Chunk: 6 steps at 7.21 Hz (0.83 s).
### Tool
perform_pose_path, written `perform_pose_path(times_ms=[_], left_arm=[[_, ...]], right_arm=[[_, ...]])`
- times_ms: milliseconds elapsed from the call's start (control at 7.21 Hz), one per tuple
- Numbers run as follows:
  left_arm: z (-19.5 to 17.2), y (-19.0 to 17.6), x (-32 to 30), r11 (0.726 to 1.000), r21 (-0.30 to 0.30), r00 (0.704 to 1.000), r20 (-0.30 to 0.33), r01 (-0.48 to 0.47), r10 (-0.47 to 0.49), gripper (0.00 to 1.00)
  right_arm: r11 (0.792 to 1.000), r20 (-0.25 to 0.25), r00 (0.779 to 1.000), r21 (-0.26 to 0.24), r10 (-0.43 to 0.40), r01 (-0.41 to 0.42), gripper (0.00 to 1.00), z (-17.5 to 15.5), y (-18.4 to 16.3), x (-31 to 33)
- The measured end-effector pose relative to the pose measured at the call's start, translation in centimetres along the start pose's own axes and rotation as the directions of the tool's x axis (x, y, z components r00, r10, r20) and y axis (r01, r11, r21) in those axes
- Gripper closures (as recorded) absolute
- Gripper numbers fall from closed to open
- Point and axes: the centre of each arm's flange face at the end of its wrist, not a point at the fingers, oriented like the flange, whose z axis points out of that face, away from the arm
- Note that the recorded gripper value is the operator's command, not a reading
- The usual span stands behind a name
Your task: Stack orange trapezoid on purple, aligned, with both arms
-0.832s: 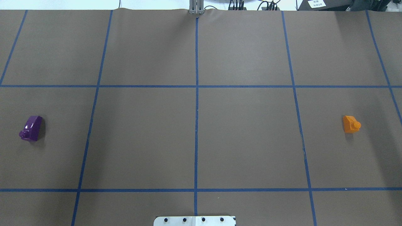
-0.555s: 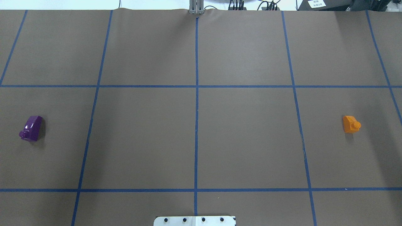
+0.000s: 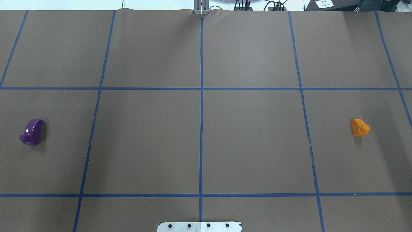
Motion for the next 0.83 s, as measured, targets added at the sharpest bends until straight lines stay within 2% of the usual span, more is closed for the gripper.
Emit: perform_pose_path(times_ms=[139,416,555,694,832], left_arm=[[-1.0,-2.1,0.5,0.998,0.046,0.999,0.011,-0.045,0.044,0.00],[-2.9,-6.1,1.5,0.985,0.123,0.993,0.034,-0.120,0.117,0.00],[-3.3,-7.2,1.8,0.979,0.148,0.990,0.037,-0.142,0.137,0.00],[-2.8,-7.9,2.5,0.972,0.170,0.987,0.033,-0.160,0.156,0.00],[-0.8,-8.6,4.3,0.974,0.163,0.988,0.003,-0.155,0.156,0.00]], right_arm=[[1.000,-0.002,1.000,0.018,-0.014,0.014,0.00,-0.3,-0.3,-0.2],[0.991,-0.012,0.997,0.104,-0.082,0.082,0.00,-1.2,-1.2,-1.0],[0.986,-0.014,0.995,0.132,-0.099,0.100,0.00,-1.5,-1.4,-1.3],[0.984,-0.012,0.994,0.145,-0.107,0.107,0.00,-1.6,-1.4,-1.4],[0.983,-0.009,0.994,0.147,-0.108,0.108,0.00,-1.5,-1.3,-1.4]])
